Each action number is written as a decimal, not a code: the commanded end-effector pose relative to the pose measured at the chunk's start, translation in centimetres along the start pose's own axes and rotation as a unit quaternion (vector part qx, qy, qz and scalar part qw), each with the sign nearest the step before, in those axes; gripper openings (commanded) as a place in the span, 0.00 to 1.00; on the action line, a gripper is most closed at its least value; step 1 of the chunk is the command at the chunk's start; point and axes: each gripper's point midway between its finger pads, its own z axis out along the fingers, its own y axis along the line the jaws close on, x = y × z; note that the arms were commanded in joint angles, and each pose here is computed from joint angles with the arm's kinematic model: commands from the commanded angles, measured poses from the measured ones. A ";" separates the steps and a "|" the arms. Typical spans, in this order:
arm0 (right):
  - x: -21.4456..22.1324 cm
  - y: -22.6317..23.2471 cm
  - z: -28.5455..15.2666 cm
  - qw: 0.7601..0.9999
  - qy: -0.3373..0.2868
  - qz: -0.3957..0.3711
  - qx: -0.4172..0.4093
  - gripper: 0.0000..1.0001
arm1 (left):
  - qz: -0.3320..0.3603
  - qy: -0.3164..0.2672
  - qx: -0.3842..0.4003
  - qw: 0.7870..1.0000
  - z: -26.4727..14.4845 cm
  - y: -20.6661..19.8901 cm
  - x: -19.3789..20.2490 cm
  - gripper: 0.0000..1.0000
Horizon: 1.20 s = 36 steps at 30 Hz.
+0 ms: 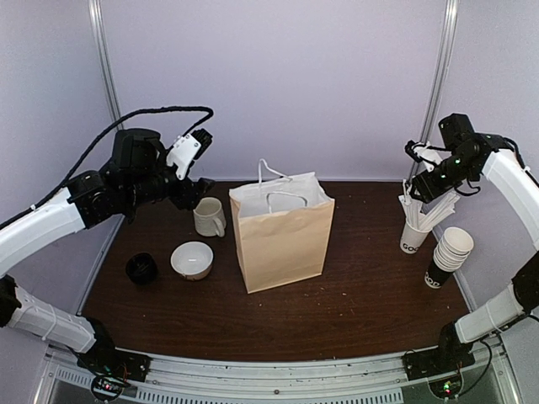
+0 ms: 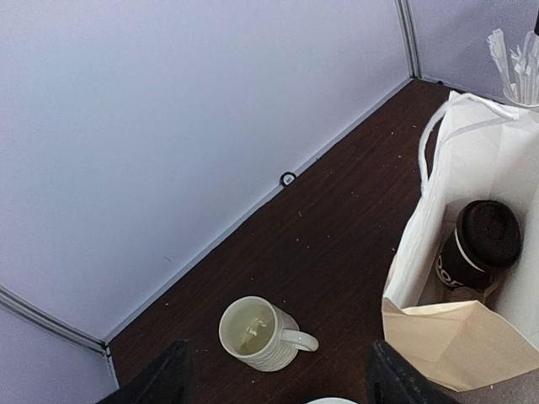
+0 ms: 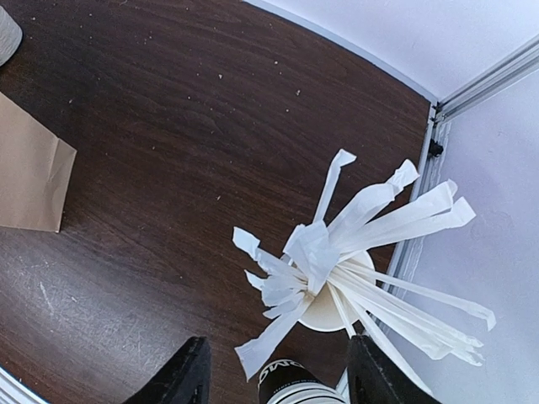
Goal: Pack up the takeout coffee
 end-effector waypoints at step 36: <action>-2.1 -3.8 -8.5 0.991 -0.075 0.010 0.114 0.00 | 0.004 -0.043 -0.028 0.999 -1.2 1.5 -2.1 0.74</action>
